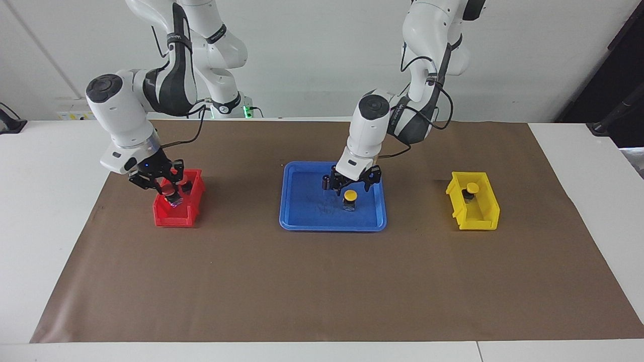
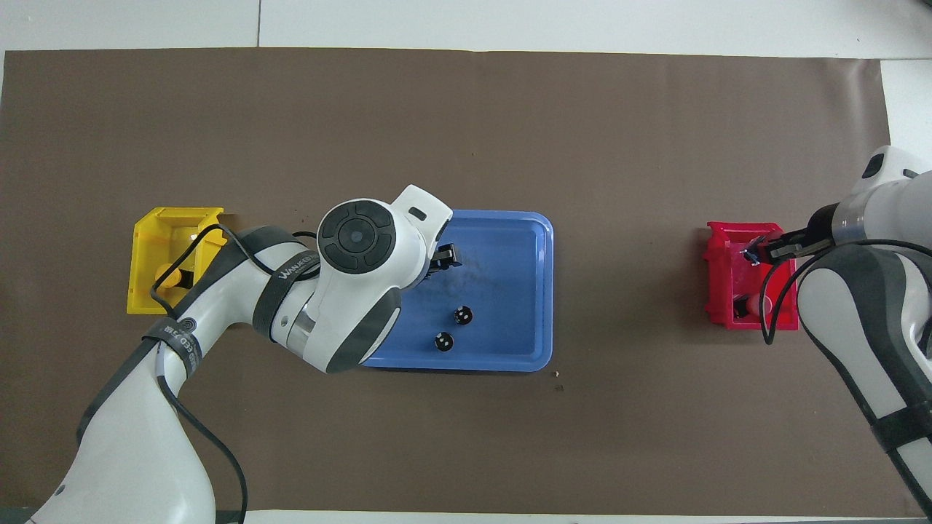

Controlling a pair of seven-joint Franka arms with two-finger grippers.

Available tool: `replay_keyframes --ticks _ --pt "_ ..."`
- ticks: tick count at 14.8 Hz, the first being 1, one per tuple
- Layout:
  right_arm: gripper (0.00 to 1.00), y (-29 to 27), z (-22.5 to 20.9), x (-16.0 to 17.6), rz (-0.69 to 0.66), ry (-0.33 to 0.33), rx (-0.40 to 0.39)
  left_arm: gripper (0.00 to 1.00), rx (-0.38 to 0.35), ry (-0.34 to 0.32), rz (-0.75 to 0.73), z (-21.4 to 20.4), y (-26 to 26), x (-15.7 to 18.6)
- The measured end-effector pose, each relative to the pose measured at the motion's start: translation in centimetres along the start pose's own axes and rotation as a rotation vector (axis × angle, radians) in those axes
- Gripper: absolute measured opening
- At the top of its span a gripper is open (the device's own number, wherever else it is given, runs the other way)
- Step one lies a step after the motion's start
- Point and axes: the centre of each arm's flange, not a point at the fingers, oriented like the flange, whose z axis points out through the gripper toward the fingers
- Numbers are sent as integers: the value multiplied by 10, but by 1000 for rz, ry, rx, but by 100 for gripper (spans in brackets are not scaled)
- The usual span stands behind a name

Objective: Sort red and yellow buttons by color

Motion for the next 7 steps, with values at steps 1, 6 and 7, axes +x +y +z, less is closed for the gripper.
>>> replay_keyframes --ticks 1,6,7 --pt "41 -2 8 -4 0 4 -2 89 1 -3 -7 3 3 0" --pt "41 -7 29 -16 -1 33 -13 41 3 -4 -26 6 3 2" --pt "41 -8 33 -17 -1 39 -16 41 3 -4 -30 6 3 2"
